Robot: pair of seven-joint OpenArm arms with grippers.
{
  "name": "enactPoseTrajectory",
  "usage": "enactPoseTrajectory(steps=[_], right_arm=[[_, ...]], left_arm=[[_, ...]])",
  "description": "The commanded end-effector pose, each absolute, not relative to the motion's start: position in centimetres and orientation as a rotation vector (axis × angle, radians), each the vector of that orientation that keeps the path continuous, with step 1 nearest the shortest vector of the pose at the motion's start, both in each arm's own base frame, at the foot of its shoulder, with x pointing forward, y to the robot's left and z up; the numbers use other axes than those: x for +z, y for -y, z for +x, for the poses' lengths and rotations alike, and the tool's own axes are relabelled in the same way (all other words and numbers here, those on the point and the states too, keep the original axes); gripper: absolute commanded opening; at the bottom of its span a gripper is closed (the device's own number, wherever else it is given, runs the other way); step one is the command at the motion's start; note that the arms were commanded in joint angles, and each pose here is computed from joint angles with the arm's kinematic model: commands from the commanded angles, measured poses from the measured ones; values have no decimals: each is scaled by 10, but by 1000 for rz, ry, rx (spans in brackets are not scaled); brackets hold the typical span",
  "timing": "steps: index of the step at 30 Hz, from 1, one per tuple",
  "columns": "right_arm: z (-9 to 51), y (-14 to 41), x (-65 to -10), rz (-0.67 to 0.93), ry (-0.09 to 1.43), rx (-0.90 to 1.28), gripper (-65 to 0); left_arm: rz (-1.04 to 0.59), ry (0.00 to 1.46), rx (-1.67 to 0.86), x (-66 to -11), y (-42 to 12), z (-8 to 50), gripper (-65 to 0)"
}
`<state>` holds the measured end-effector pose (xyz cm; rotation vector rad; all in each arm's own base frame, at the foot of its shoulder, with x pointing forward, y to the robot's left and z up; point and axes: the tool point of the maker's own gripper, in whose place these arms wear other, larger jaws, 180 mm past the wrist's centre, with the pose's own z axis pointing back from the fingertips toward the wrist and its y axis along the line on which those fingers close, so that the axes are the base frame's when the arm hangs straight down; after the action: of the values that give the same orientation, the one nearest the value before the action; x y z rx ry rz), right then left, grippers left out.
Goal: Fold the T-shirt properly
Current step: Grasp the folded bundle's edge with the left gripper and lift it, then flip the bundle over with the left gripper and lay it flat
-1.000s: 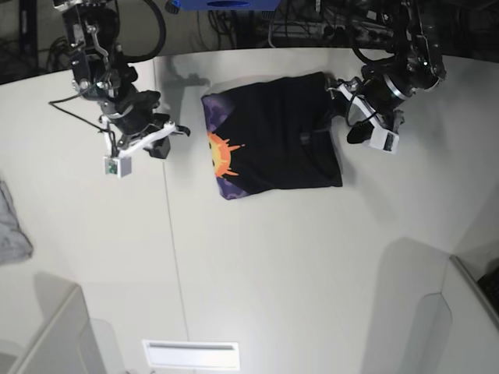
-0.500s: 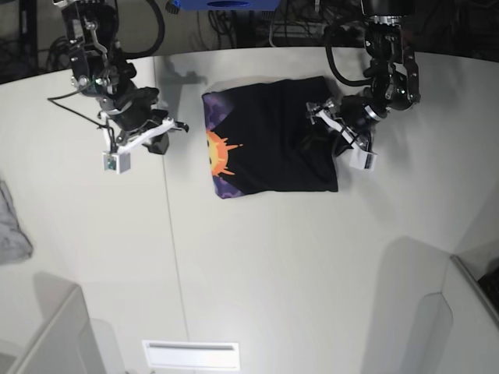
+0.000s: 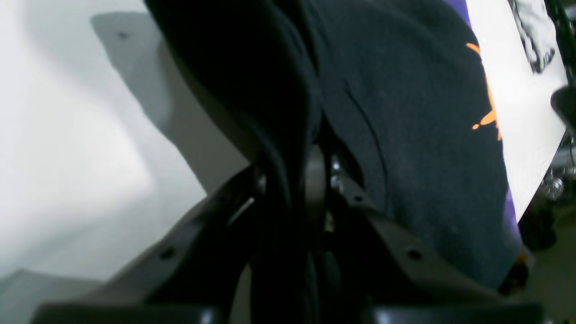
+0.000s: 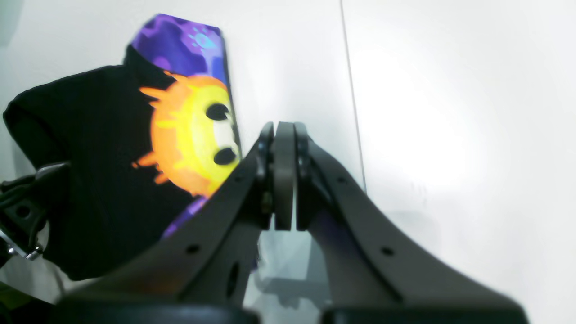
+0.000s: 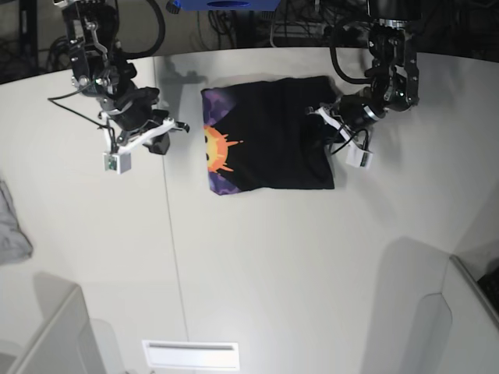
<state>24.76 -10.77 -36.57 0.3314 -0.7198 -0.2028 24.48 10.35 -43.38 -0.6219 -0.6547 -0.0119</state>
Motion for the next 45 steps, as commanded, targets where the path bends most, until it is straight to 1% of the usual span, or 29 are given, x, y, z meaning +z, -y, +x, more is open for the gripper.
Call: enactPoseTrajectory(steps=[1, 6, 11, 19, 24, 36, 39, 45], right_arm=[[254, 109, -354, 335, 766, -193, -650], [254, 109, -354, 337, 765, -194, -650], [254, 111, -355, 333, 765, -199, -650], [244, 164, -360, 243, 777, -373, -650], [235, 194, -361, 181, 781, -439, -650], [211, 231, -367, 101, 763, -532, -650], [203, 241, -368, 82, 763, -590, -650], [191, 242, -375, 76, 740, -637, -650]], left_arm=[[-586, 581, -38, -446, -103, 232, -650], [-532, 559, 12, -450, -116, 233, -650], [-517, 533, -151, -446, -106, 236, -650], [-463, 511, -360, -438, -108, 249, -650], [-458, 495, -456, -437, -96, 254, -650], [-411, 511, -778, -412, -61, 288, -650], [-369, 520, -896, -404, -50, 299, -650], [-220, 540, -1083, -403, -47, 313, -650]])
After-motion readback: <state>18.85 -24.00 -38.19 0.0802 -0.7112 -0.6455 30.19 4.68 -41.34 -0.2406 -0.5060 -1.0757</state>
